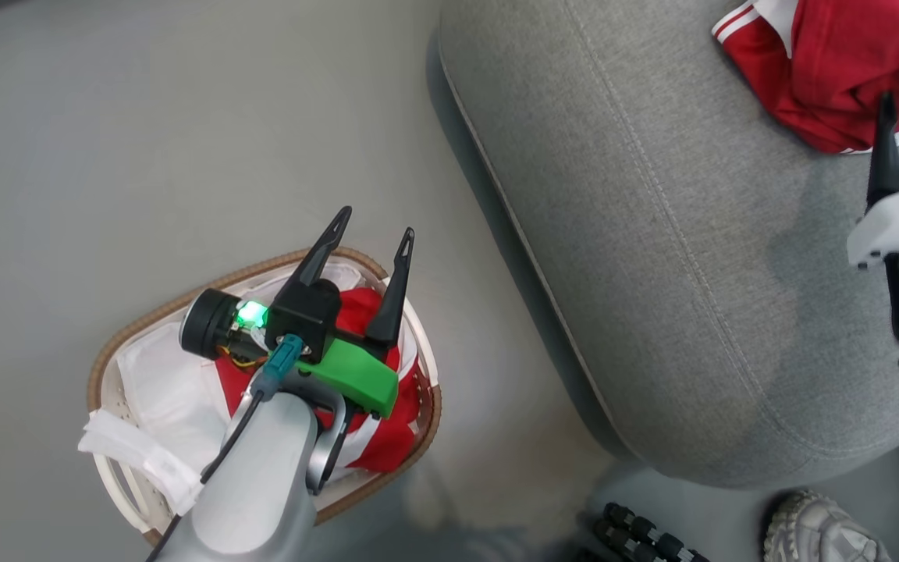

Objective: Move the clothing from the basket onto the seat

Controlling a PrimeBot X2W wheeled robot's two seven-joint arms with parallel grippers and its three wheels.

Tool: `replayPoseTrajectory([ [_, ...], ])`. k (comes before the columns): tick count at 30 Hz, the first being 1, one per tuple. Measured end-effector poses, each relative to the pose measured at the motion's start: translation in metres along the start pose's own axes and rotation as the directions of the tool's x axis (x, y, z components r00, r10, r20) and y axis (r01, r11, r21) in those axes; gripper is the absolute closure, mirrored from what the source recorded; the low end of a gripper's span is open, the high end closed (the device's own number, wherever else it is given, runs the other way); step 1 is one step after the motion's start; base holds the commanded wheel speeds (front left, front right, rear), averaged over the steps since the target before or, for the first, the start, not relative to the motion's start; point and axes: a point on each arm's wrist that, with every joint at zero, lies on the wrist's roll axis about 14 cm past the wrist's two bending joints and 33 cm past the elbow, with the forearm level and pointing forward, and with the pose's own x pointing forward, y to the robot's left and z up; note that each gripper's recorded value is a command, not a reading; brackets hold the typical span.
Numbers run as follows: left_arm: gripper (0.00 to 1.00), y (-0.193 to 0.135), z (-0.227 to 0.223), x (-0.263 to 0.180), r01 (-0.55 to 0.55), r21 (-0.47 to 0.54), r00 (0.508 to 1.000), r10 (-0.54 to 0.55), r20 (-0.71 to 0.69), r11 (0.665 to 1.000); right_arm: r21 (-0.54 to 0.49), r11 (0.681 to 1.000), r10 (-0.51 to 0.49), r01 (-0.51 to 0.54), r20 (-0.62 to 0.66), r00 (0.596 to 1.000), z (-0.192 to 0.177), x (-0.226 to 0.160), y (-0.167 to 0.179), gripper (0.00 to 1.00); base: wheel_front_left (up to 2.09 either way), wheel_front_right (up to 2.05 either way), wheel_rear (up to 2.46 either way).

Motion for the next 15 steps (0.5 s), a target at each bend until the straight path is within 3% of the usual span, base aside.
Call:
replayPoseTrajectory([
  [9,0.00,-0.012,0.024,-0.018,-0.020,0.010,0.999,0.019,0.032,1.000,0.050,0.998,-0.044,0.043,0.030,0.999,0.001,-0.042,-0.019,0.00,0.00,0.00,0.00],
  [15,0.00,-0.022,0.042,-0.034,-0.041,0.023,0.997,0.040,0.061,0.999,0.061,0.998,-0.002,-0.005,0.110,0.994,0.022,-0.062,-0.009,0.00,0.00,0.00,0.00],
])
